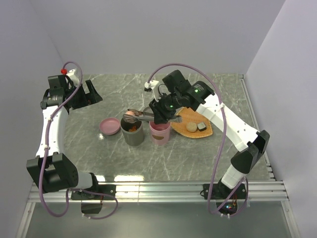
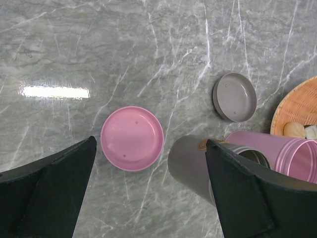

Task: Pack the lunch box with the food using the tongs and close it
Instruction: Place the fake food in the packing box.

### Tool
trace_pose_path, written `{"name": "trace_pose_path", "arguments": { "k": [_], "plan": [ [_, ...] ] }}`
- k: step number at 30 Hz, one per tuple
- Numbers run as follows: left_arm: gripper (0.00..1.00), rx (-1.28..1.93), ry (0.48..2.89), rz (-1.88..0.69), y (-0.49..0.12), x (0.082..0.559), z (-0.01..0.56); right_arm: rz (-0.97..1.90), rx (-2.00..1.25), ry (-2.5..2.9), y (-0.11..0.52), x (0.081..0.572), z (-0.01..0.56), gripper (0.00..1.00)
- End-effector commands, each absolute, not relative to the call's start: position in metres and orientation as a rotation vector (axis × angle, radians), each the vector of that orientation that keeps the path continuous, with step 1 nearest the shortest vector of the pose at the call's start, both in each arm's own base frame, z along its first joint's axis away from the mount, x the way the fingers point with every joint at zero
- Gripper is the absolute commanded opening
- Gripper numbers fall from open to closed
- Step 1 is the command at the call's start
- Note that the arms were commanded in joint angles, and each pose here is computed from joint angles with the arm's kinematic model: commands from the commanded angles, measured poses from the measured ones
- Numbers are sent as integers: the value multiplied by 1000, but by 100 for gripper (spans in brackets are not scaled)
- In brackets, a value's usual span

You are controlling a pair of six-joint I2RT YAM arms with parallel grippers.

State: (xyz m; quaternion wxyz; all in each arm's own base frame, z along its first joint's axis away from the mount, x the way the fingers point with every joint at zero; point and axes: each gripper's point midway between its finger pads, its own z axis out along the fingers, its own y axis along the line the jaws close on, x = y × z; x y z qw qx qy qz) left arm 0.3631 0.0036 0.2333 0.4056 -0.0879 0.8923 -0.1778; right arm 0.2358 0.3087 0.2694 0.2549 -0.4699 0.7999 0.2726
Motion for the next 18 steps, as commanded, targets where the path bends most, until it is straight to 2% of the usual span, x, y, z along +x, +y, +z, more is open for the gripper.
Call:
{"name": "trace_pose_path", "arguments": {
  "k": [1,12,18],
  "plan": [
    [99,-180,2208,-436,3,362,248,734,-1245,2111,319,247,279,41],
    [99,-177,2206,-439,3,362,249,701,-1251,2136,318,252,271,58],
    [99,-181,2208,-450,2,364,247,702,-1241,2118,316,251,279,56]
  ]
}}
